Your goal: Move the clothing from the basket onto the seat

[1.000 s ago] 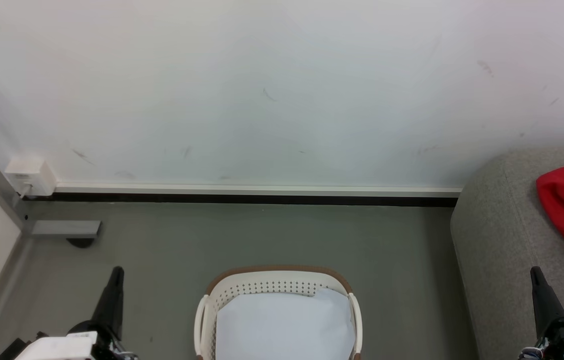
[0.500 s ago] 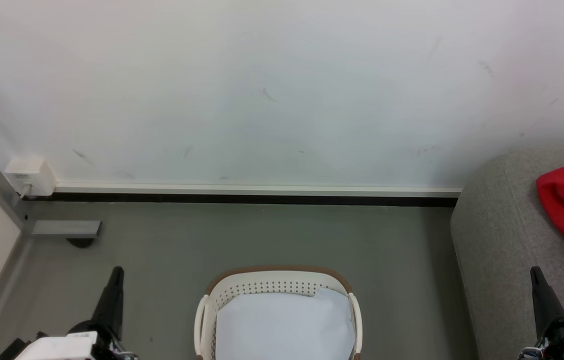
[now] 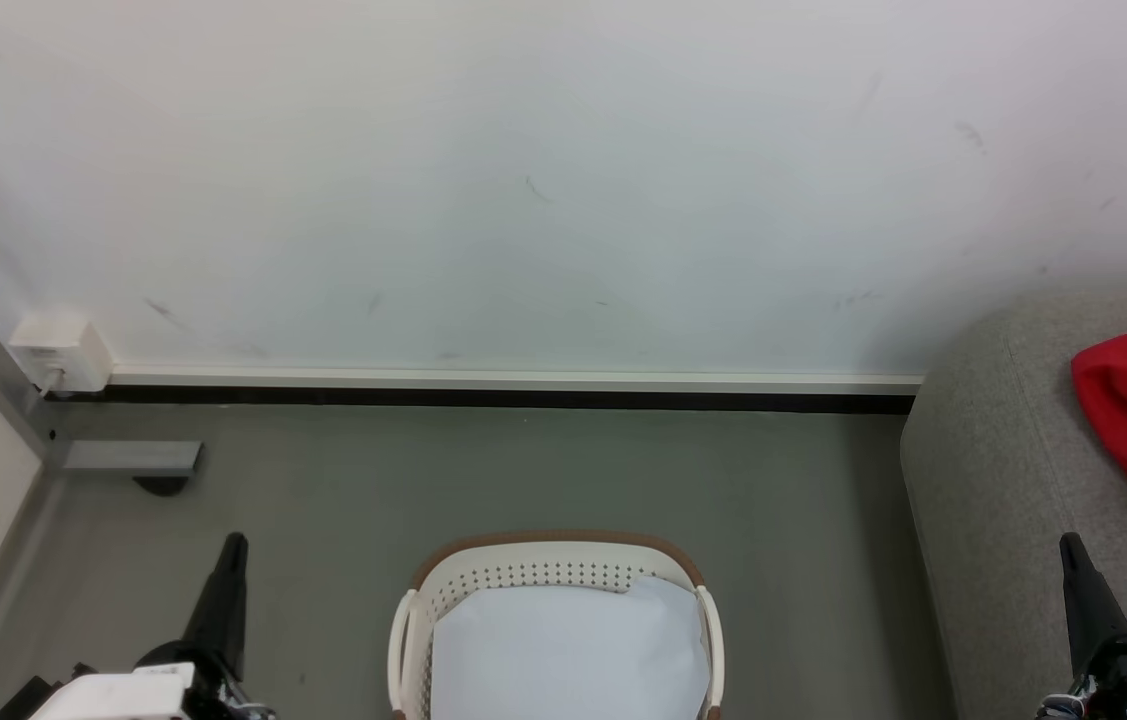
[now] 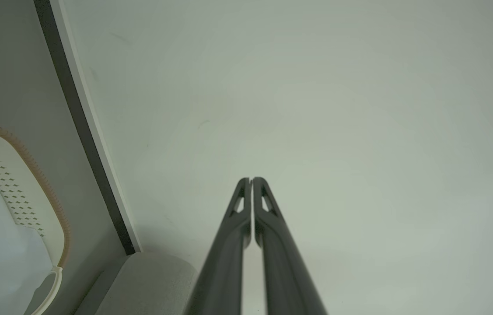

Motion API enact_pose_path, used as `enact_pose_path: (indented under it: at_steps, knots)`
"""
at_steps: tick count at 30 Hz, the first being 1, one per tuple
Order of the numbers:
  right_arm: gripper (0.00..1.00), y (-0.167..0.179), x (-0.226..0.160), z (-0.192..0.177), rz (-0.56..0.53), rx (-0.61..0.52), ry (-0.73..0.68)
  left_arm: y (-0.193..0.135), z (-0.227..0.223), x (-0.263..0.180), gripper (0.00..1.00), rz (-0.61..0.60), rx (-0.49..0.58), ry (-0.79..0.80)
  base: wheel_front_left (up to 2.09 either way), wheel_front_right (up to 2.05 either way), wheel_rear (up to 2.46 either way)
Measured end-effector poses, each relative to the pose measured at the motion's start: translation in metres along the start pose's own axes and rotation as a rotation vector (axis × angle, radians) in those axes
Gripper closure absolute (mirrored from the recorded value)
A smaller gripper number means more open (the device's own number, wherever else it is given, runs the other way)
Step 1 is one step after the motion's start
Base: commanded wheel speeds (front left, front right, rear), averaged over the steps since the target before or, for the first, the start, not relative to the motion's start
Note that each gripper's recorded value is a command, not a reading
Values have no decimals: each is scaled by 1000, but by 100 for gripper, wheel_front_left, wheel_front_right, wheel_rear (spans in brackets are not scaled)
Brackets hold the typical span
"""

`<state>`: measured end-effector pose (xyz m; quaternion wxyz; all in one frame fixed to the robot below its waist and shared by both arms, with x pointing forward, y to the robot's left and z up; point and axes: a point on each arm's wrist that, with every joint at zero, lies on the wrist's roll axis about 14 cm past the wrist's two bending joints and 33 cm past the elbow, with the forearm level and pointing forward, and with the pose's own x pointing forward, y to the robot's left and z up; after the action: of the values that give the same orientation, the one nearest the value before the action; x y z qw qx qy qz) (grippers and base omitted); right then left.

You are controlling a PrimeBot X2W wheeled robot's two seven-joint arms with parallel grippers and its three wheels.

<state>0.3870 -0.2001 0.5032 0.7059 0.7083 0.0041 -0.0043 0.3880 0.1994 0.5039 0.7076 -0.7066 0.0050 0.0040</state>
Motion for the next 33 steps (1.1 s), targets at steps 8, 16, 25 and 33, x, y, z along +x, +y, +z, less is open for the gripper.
enact_pose_path:
  at_steps: [8,16,25,33]
  knots:
    - [100,0,0,0,0,0,0,0,0,0,100,0,0,0,0,0,0]
    - [100,0,0,0,0,0,0,0,0,0,100,0,0,0,0,0,0]
    - [100,0,0,0,0,0,0,0,0,0,100,0,0,0,0,0,0]
    - [100,0,0,0,0,0,0,0,0,0,100,0,0,0,0,0,0]
